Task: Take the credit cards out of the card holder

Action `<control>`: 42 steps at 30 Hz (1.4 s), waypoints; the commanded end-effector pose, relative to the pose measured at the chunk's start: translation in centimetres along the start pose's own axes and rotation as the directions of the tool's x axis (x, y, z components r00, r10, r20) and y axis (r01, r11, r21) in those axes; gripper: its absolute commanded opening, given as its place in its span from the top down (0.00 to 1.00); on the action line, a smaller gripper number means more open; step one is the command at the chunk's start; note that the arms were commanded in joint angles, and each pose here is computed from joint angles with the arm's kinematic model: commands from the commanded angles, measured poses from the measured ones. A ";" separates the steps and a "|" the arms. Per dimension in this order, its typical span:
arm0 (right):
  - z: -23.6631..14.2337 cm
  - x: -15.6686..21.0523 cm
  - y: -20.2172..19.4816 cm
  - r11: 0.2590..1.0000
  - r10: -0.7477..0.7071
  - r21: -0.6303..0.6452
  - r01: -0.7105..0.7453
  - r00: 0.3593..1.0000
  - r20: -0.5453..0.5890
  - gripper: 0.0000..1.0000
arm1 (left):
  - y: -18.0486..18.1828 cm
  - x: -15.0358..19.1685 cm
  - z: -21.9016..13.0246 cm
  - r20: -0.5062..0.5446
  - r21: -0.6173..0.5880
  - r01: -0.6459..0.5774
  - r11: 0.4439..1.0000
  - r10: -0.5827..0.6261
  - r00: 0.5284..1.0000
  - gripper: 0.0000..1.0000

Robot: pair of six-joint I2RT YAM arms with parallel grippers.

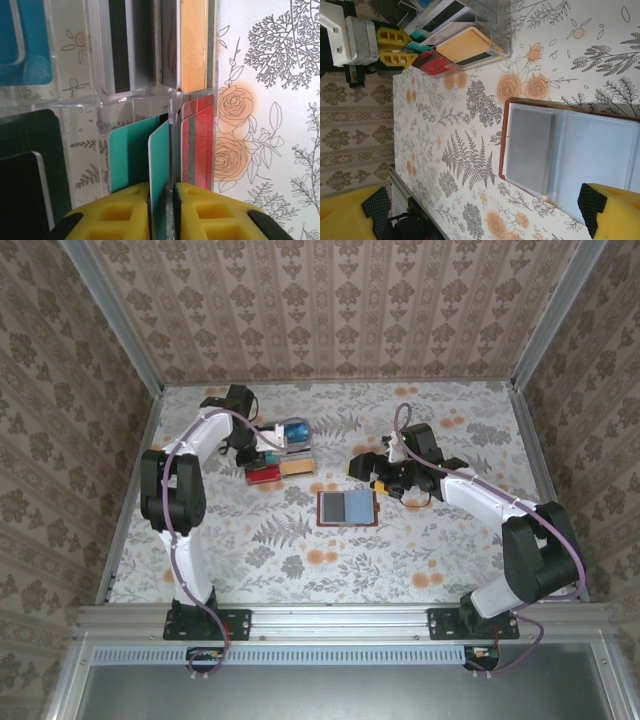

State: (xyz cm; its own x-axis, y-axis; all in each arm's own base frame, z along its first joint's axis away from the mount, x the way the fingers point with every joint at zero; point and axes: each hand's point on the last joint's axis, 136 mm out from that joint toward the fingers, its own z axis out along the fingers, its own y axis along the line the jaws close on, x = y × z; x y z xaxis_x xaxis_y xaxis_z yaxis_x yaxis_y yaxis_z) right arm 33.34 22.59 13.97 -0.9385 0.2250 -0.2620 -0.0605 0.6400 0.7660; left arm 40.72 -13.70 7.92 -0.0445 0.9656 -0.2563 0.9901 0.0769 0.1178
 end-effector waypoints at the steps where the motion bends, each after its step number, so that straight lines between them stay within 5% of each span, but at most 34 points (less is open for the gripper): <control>1: 0.2 -0.2 0.6 1.000 0.001 -0.011 -0.001 1.000 0.002 0.00 | 0.9 0.0 -1.2 0.009 -0.052 -0.008 0.999 0.009 1.000 0.75; 13: 0.6 0.0 0.6 1.000 -0.017 0.003 0.017 1.000 -0.009 0.00 | 2.3 -2.4 -6.1 0.108 -0.158 -0.014 0.987 0.031 0.994 0.69; 18: 1.5 0.8 -0.5 0.992 -0.053 0.112 0.057 0.998 -0.033 0.02 | 2.8 -4.7 -9.5 0.265 -0.241 0.058 0.969 0.008 0.964 0.65; 25: 4.1 2.5 -2.1 0.925 -0.158 0.333 0.182 0.982 -0.100 0.07 | 3.0 -7.0 -14.2 0.530 -0.389 0.324 0.862 -0.078 0.844 0.54; 33: 5.8 3.8 -3.9 0.779 -0.296 0.519 0.352 0.936 -0.191 0.14 | -0.6 -8.8 -17.2 0.679 -0.405 0.532 0.744 -0.145 0.720 0.43; 38: 6.5 4.6 -4.9 0.719 -0.321 0.563 0.407 0.913 -0.251 0.18 | -2.3 -8.9 -16.8 0.736 -0.351 0.662 0.662 -0.243 0.632 0.37; 42: 7.0 5.2 -5.9 0.704 -0.302 0.576 0.416 0.909 -0.287 0.23 | -3.0 -7.5 -15.6 0.746 -0.221 0.803 0.553 -0.434 0.504 0.31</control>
State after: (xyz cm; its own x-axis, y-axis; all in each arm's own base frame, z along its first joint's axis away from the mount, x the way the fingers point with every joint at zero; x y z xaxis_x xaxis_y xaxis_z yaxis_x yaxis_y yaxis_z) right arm 31.21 26.33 4.61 -0.9305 -0.1665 -0.3263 -0.2332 0.9561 0.1773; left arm 35.54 -18.84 24.13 -0.2228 0.4430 -0.8684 0.6257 0.7481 0.2212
